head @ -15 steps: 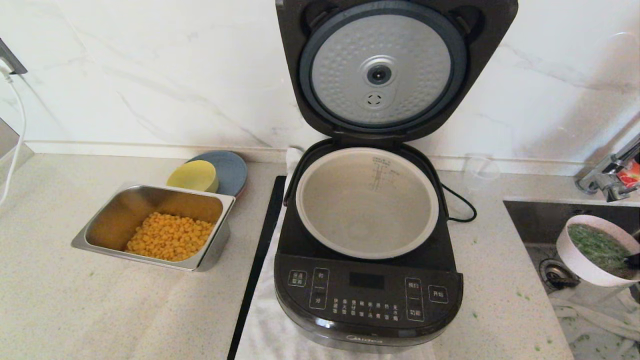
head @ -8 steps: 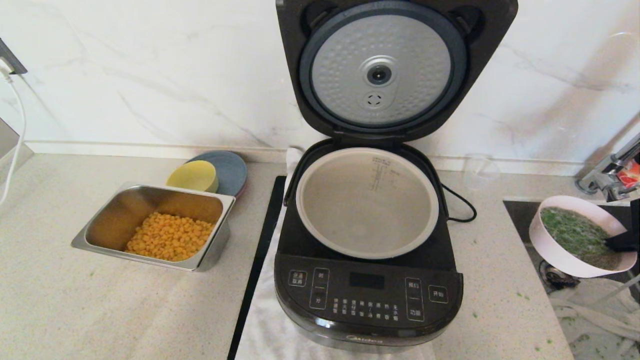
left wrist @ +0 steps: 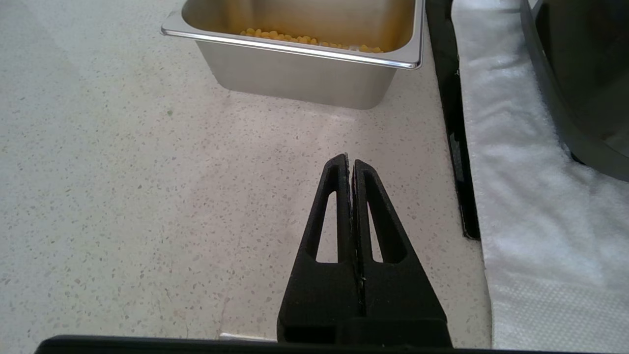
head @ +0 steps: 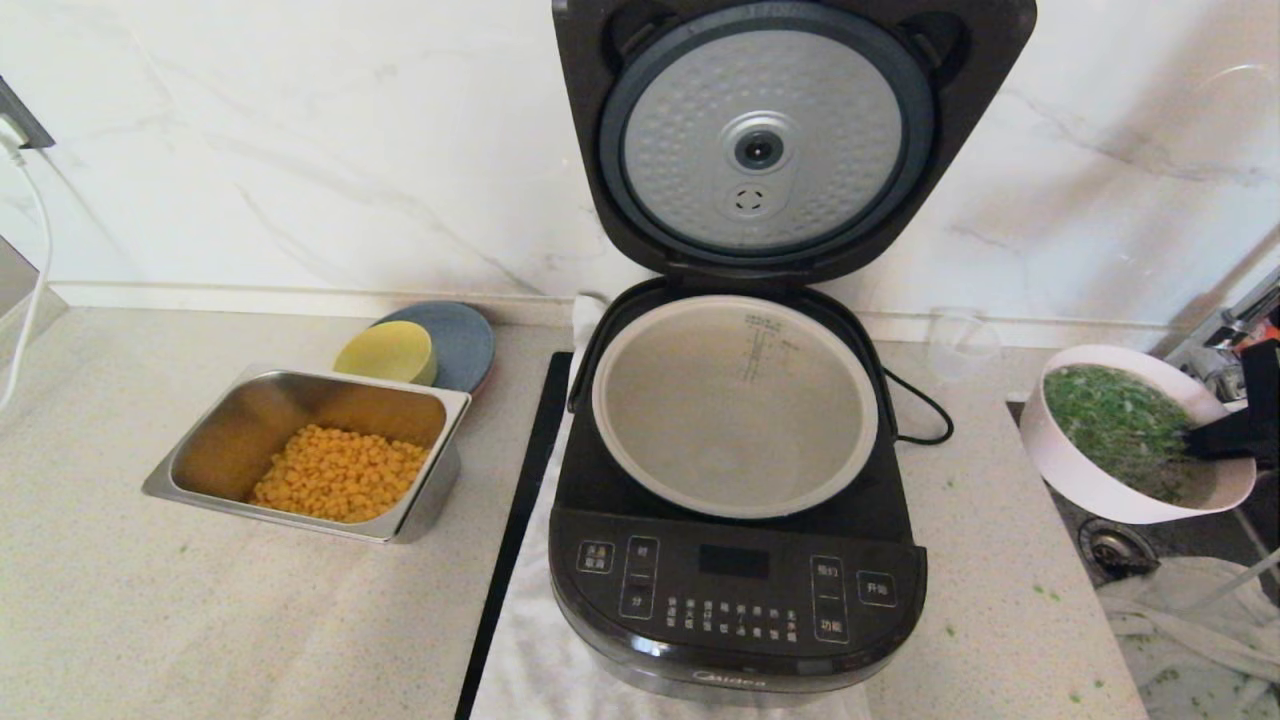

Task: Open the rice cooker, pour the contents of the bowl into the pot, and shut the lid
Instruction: Pour the water from the bowl into the rice cooker

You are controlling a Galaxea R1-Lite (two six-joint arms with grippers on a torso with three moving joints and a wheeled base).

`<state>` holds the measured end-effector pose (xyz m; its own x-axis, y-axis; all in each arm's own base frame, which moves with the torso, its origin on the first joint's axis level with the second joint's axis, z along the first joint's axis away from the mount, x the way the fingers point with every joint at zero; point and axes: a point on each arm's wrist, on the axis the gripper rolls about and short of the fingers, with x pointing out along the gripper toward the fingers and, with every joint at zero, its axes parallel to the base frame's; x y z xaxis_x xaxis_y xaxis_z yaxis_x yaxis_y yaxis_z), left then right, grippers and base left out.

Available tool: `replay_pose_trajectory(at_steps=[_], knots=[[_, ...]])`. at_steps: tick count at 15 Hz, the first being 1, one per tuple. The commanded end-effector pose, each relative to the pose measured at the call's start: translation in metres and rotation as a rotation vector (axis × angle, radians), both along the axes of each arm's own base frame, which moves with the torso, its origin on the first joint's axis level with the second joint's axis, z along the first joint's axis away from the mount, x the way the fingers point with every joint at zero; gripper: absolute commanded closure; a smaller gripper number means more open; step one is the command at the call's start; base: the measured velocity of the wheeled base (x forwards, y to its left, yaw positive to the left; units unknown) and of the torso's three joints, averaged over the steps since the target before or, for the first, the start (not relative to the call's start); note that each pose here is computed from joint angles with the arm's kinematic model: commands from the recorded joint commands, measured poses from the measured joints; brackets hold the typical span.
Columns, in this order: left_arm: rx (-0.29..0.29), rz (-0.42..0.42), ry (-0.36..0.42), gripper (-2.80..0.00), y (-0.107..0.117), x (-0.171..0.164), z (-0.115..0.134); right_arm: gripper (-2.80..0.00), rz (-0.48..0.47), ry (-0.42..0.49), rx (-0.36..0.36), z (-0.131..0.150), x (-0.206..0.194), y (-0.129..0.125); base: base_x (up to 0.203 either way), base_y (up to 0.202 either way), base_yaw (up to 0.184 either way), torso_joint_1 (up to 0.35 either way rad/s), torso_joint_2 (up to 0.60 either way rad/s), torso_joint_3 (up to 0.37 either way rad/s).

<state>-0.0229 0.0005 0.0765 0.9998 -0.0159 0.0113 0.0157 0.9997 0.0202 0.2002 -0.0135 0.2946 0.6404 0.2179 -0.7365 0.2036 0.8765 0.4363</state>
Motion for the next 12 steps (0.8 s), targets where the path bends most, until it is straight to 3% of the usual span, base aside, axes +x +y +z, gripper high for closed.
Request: replay_pose_trajectory(at_steps=[1,12], knots=[[0.001,0.001,0.007,0.00,0.000,0.001,-0.002,0.00,0.042,-0.011,-0.009,0.006,0.006,0.015,0.000,0.000,0.000,0.000,0.00,0.000],[0.001,0.001,0.006,0.00,0.000,0.000,-0.002,0.00,0.174,0.004,0.027,0.032,0.023,0.069,0.000,0.000,0.000,0.000,0.00,0.000]])
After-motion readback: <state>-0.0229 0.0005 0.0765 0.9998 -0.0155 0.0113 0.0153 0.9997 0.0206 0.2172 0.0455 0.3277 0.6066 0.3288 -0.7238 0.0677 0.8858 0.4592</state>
